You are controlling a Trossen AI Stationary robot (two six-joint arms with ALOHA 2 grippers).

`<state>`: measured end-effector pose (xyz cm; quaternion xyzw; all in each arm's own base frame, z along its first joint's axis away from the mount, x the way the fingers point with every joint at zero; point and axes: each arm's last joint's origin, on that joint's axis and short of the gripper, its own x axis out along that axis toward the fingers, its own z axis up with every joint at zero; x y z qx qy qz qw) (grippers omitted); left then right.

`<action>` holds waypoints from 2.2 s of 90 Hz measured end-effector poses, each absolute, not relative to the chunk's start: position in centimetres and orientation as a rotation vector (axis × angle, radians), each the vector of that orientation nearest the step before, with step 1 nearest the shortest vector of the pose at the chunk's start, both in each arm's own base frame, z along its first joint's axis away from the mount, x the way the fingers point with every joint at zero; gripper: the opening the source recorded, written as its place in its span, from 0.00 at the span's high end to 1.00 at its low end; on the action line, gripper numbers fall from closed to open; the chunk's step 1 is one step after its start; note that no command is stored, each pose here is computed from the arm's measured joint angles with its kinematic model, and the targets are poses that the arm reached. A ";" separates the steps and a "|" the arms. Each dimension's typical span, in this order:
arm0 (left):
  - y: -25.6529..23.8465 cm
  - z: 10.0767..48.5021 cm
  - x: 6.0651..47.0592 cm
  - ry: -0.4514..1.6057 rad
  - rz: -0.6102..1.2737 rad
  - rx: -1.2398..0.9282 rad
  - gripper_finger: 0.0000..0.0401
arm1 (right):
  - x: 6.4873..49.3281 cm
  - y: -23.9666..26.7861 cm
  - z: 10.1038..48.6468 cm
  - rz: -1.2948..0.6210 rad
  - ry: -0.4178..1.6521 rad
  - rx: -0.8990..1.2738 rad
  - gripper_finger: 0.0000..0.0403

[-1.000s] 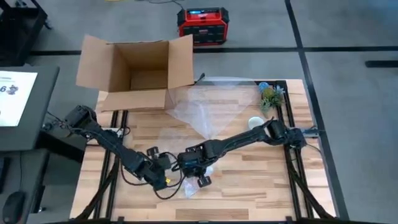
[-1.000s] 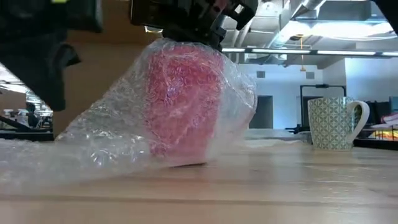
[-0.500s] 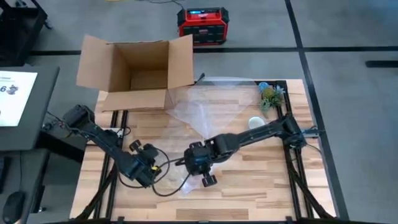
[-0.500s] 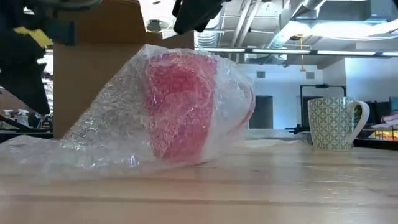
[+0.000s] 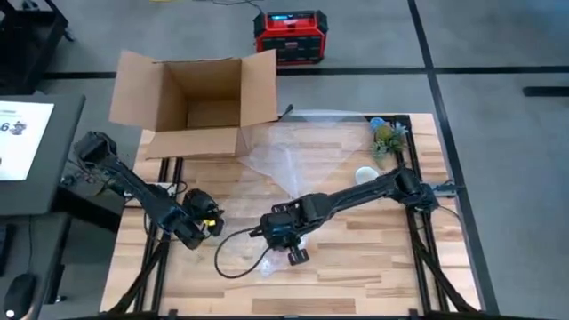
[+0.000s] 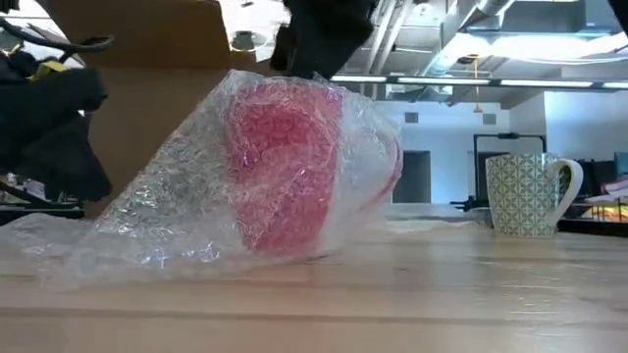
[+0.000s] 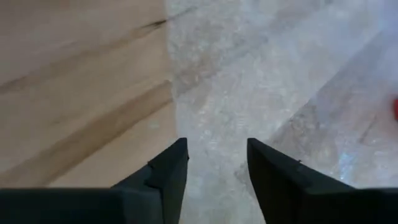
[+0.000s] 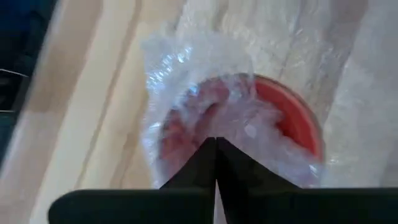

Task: Wrap mug
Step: Wrap the red mug with bubble wrap

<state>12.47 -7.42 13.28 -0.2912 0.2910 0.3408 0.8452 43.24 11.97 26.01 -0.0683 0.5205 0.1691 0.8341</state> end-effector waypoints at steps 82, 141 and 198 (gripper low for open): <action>-8.0 14.5 22.2 0.800 0.446 -0.326 1.00 | 34.7 15.5 34.7 0.295 1.069 -0.229 1.00; -10.1 24.4 27.3 0.571 0.224 -0.101 1.00 | 34.9 14.9 33.0 0.033 1.071 -0.367 1.00; -10.4 24.9 27.4 0.552 0.204 -0.107 1.00 | 40.0 10.0 30.6 0.093 0.925 -0.488 0.59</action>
